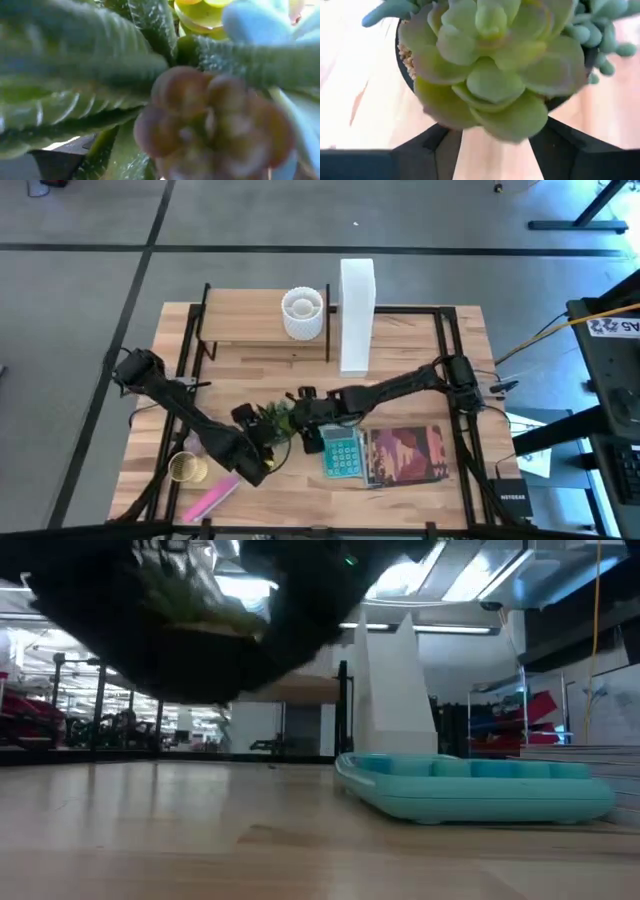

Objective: Stock shelves
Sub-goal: Put the potted plant on the shelf

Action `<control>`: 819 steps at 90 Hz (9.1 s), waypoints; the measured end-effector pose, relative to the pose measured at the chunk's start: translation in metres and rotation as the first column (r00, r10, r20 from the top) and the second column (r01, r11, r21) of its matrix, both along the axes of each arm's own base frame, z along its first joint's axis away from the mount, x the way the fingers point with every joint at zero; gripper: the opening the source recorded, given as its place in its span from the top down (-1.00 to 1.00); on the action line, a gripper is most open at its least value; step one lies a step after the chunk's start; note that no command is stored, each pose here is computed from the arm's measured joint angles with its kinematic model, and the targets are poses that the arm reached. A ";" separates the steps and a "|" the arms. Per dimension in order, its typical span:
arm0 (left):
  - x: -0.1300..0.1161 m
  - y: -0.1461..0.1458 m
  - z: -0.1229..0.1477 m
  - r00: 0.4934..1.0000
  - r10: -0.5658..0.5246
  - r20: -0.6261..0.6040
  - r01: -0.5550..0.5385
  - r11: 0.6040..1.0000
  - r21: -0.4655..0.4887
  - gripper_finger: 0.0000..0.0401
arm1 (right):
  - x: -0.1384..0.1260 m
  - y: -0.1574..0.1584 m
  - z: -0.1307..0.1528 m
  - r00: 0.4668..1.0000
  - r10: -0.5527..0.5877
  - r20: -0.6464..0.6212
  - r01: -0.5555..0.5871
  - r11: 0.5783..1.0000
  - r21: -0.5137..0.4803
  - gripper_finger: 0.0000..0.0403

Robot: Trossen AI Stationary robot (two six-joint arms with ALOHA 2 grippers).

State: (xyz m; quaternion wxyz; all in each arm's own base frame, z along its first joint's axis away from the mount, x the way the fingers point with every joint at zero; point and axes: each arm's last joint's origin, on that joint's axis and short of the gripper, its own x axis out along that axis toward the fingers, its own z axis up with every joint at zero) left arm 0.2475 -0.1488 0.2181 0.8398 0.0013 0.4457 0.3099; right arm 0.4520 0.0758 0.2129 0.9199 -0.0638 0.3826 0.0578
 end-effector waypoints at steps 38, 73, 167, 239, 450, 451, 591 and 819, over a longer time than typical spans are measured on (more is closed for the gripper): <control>-0.063 0.051 0.068 0.969 0.192 0.158 -0.217 0.963 0.162 -0.49 | 0.033 -0.061 0.077 0.930 -0.087 0.356 0.113 0.992 -0.054 0.32; -0.090 0.086 0.070 0.940 0.264 0.218 -0.306 0.934 0.186 -0.49 | 0.063 -0.096 0.081 0.901 -0.145 0.410 0.187 0.980 -0.064 0.37; -0.075 0.128 0.063 0.930 0.345 0.122 -0.366 0.864 0.346 -0.48 | 0.069 -0.142 0.058 0.898 -0.229 0.376 0.260 0.965 -0.032 0.37; -0.092 0.155 0.003 0.893 0.448 0.044 -0.424 0.802 0.420 -0.48 | 0.074 -0.151 0.042 0.896 -0.256 0.362 0.286 0.958 -0.031 0.37; -0.086 0.259 0.136 0.933 0.331 0.144 -0.334 0.943 -0.003 0.98 | 0.091 -0.172 0.018 0.823 -0.257 0.506 0.331 0.942 -0.061 0.37; -0.086 0.258 0.136 0.933 0.328 0.146 -0.331 0.944 -0.002 0.98 | 0.091 -0.172 0.019 0.822 -0.258 0.508 0.333 0.941 -0.060 0.37; -0.073 0.236 0.127 0.959 0.274 0.073 -0.272 0.962 -0.028 1.00 | 0.092 -0.190 0.003 0.794 -0.346 0.499 0.413 0.910 -0.027 0.37; -0.101 0.205 0.158 0.965 0.101 -0.243 -0.118 0.991 -0.056 0.73 | 0.079 -0.164 0.015 0.897 -0.306 0.319 0.359 0.925 -0.124 0.37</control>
